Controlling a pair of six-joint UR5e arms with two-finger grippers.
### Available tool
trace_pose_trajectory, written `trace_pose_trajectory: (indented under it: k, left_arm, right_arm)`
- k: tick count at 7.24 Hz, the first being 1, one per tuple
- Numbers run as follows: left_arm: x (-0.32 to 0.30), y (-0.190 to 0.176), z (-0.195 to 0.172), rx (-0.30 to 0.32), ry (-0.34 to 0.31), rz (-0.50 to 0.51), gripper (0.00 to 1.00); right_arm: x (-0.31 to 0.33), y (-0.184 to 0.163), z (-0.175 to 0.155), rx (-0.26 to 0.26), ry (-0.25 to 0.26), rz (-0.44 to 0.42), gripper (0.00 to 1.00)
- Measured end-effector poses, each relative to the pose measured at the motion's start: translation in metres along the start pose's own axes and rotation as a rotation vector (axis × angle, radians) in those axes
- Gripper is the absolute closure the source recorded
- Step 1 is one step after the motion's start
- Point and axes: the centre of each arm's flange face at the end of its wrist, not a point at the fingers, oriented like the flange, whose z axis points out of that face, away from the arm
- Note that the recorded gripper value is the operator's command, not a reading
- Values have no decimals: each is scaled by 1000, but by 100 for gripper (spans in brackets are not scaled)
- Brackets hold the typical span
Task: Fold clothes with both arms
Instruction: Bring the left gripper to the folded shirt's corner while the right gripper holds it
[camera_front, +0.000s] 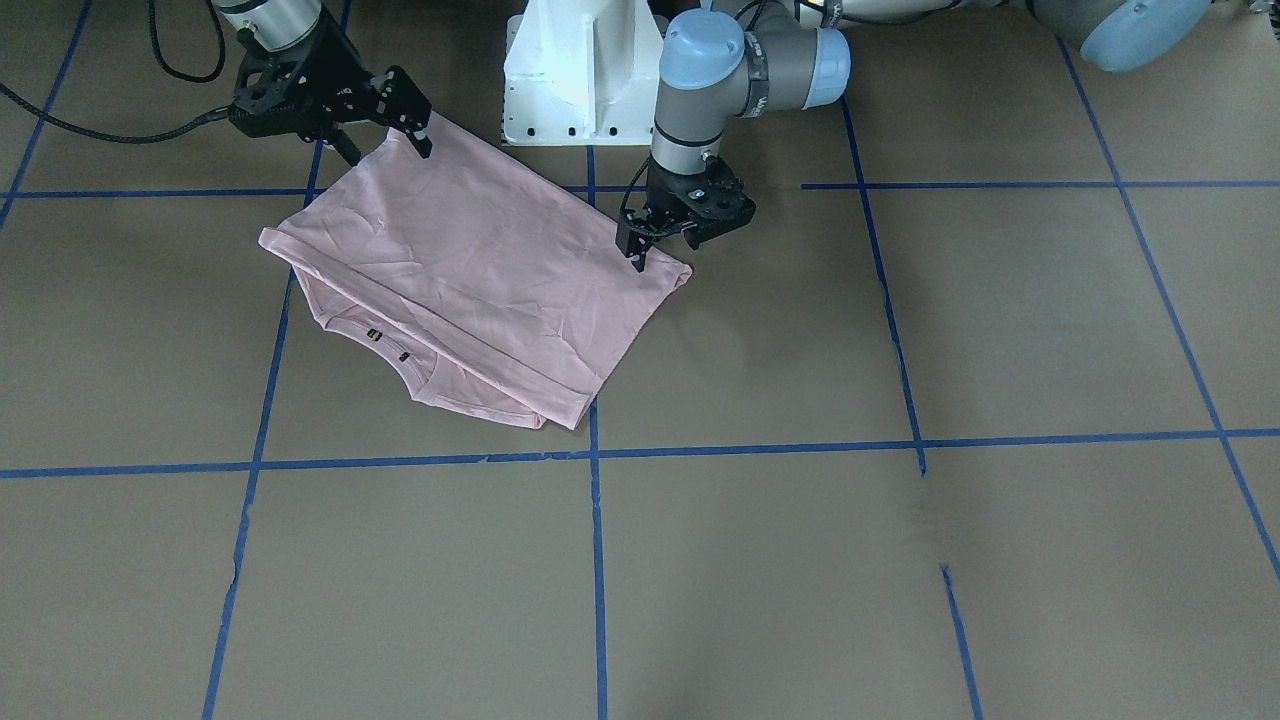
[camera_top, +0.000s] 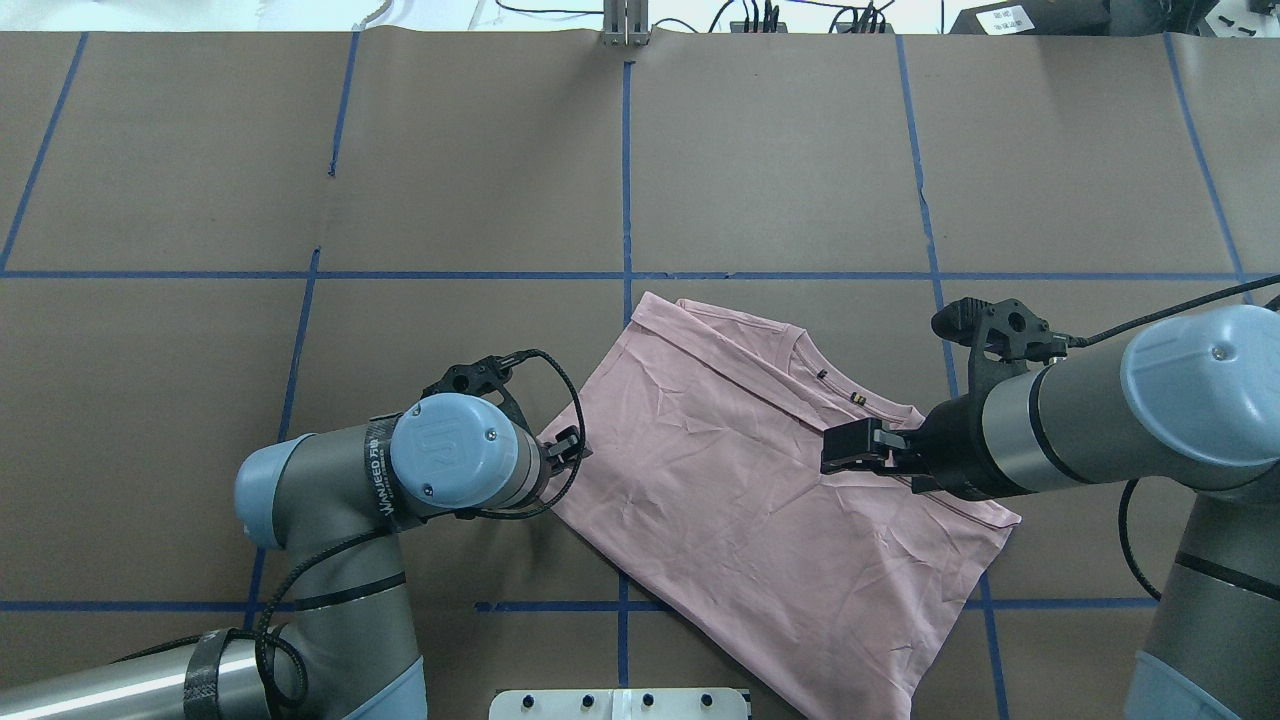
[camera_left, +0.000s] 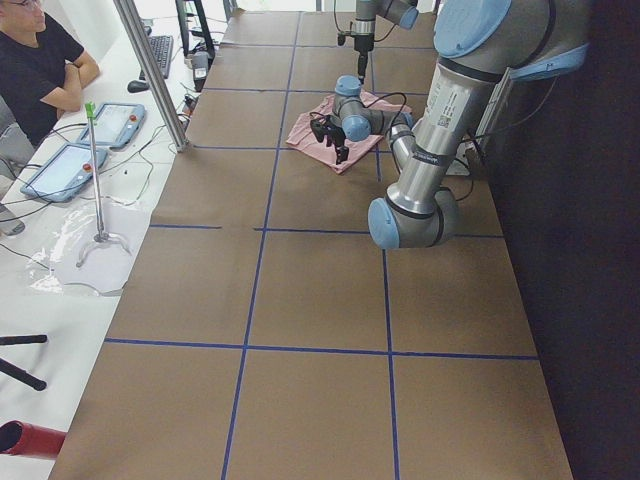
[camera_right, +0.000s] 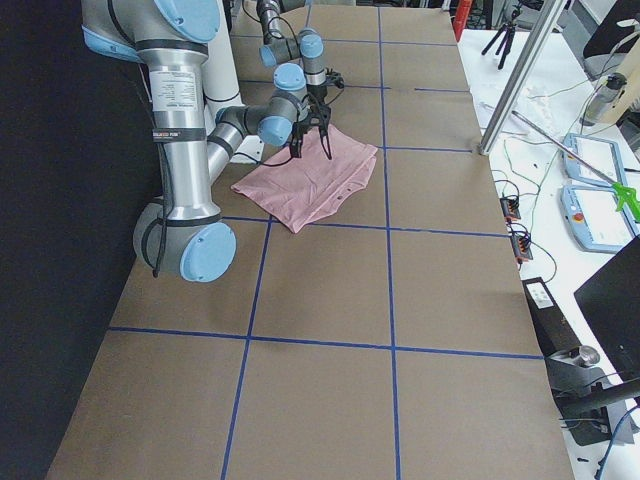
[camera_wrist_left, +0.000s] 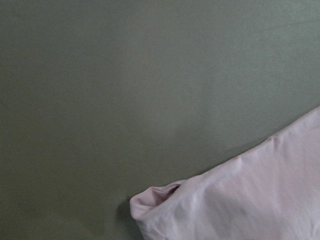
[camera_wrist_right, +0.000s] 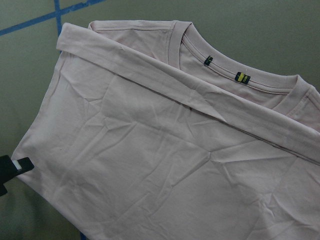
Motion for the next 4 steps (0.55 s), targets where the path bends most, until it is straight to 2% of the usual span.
trace_pose_trajectory:
  k: [1,2,3,4]
  left_arm:
    - [-2,0,5,8,-9,-2,29]
    - [-3,-2,9,17,-15,-4,55]
    - [-3,-2,10,22,-15,-4,88]
    - [-2,-2,9,23,-13,-4,100]
  right_arm:
    - [0,-2,-1,3,1,2,0]
    - [1,-3,-1,5,1,4,0]
    - [1,-4,-2,7,1,6,0]
    - [2,-5,-3,7,1,7,0]
